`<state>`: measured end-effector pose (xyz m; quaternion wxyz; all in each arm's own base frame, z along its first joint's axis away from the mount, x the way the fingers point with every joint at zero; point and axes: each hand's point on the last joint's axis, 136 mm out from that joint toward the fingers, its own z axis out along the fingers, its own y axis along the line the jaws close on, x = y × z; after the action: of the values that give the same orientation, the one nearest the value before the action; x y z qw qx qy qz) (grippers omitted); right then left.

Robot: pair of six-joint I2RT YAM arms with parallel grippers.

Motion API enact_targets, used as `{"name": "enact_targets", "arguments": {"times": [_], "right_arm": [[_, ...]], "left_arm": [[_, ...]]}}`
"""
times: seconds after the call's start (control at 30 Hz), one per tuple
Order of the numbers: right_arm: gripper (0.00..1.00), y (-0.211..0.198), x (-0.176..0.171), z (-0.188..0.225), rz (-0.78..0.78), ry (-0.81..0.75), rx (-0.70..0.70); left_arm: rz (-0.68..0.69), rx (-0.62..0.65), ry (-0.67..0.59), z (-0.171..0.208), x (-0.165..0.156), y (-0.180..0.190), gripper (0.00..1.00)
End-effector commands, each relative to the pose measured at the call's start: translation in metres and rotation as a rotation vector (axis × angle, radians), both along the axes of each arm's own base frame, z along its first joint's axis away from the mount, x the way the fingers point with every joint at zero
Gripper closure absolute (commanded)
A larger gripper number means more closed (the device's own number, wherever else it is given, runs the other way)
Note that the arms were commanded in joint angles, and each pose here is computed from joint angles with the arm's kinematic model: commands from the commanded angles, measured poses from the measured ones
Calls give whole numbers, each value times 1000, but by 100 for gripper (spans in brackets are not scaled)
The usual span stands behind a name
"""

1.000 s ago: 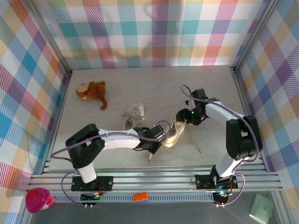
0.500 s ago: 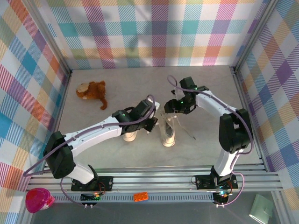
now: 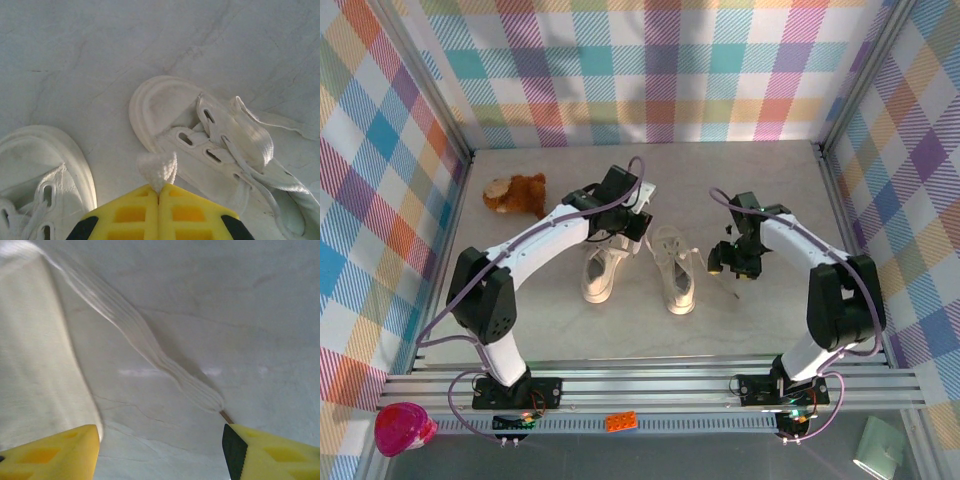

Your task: Tie the shoes

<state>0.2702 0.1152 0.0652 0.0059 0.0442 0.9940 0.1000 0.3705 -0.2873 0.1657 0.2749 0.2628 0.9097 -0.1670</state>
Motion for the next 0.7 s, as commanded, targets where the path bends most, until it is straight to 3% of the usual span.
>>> {"name": "enact_targets", "arguments": {"times": [0.0, 0.17, 0.27, 0.5, 0.67], "right_arm": [[32, -6, -11, -16, 7, 64, -99], [31, -15, -5, -39, 44, 108, -213], [37, -20, -2, -50, 63, 139, -261], [85, -12, 6, -58, 62, 88, -214], [99, -18, 13, -41, 46, -5, -199]], "left_arm": [[-40, -46, 60, 0, -2, -1, 100], [-30, -76, 78, -3, 3, 5, 100], [-52, -114, 88, 1, 6, -1, 100], [-119, -222, 107, 1, 22, -42, 100], [-158, -229, 106, -13, 37, -74, 100]]}}
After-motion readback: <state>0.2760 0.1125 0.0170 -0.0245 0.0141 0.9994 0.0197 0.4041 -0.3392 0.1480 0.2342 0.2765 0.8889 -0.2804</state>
